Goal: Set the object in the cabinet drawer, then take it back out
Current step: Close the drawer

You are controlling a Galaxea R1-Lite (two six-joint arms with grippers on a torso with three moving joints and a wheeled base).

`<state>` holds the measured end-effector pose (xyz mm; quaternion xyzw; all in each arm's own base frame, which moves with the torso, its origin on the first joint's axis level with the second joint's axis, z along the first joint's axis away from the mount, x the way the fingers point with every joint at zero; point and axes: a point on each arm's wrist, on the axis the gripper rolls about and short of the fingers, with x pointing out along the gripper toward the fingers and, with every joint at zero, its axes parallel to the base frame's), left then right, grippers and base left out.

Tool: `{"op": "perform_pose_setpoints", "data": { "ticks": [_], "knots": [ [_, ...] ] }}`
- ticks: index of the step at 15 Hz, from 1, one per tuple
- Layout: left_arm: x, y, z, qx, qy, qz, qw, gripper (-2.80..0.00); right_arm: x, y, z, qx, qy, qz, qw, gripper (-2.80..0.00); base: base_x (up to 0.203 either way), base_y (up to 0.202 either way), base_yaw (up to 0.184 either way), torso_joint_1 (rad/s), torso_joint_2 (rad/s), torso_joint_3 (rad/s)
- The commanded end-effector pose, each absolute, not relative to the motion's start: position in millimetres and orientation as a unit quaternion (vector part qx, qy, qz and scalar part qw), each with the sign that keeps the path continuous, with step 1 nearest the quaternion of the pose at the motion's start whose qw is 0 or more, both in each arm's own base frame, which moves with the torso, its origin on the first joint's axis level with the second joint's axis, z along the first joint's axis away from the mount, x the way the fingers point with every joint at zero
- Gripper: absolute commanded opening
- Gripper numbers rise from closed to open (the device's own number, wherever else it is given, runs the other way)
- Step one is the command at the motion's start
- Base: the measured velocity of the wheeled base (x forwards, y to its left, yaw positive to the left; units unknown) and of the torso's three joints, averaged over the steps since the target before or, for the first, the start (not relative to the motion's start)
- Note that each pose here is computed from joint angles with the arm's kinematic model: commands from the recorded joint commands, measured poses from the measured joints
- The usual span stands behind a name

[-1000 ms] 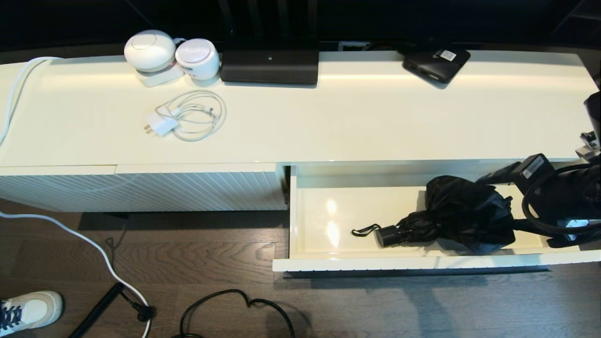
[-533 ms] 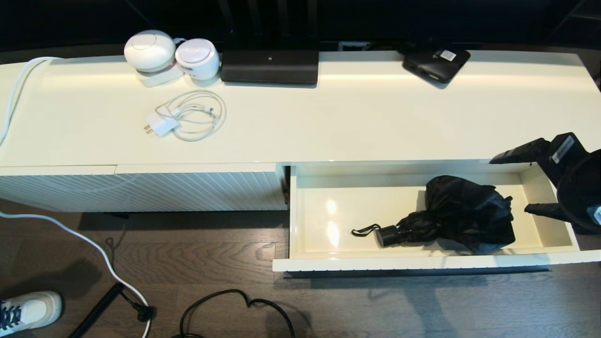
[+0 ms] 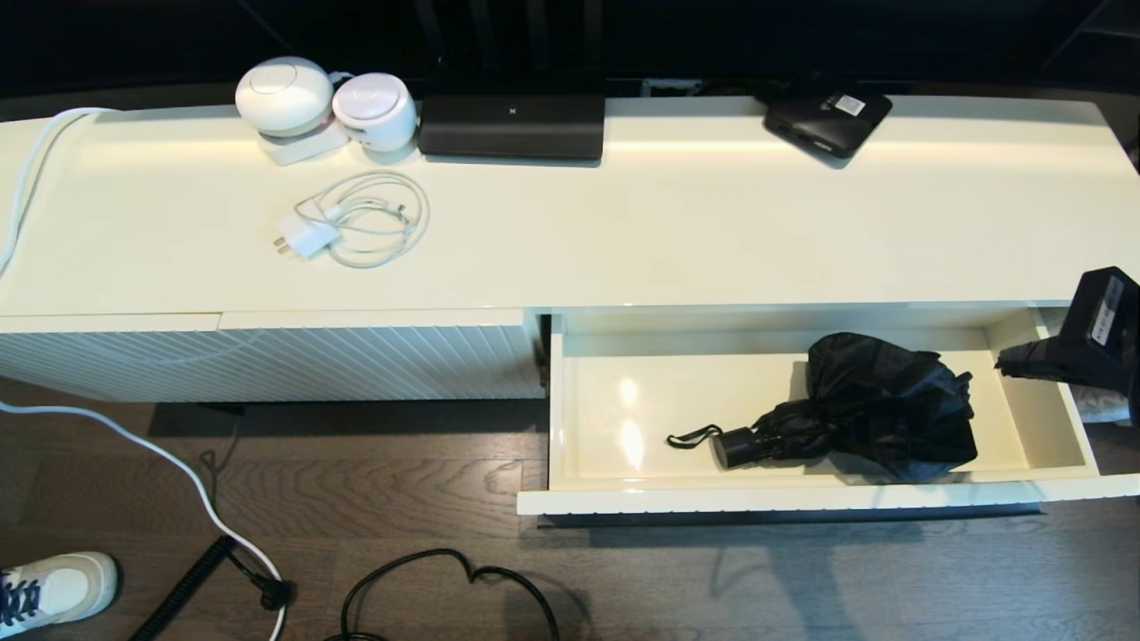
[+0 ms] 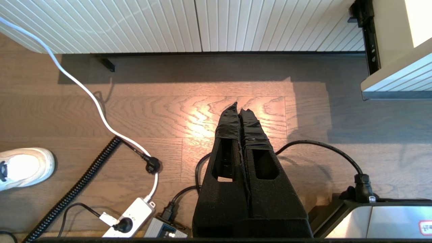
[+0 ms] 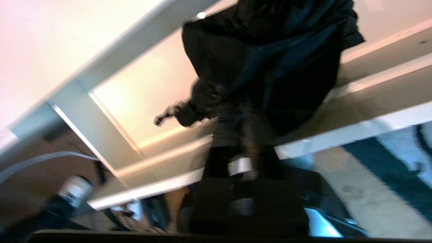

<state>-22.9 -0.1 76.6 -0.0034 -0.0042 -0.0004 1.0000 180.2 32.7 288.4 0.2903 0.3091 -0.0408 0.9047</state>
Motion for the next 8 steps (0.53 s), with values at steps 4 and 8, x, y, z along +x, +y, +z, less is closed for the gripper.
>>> {"op": "perform_pose_setpoints", "data": {
  "ticks": [4,8],
  "knots": [
    [-22.8,0.0,76.4,-0.004,-0.004,-0.001,1.000,-2.80,142.6,28.9,284.9,0.175,0.374,-0.005,0.911,-2.80,0.000,0.000,0.000,0.000,0.00,0.000],
    [-22.9,0.0,76.7,-0.004,-0.005,-0.001,1.000,-2.80,112.3,28.5,277.6,0.143,0.482,0.041,0.863,-2.80,0.000,0.000,0.000,0.000,0.00,0.000]
  ]
}}
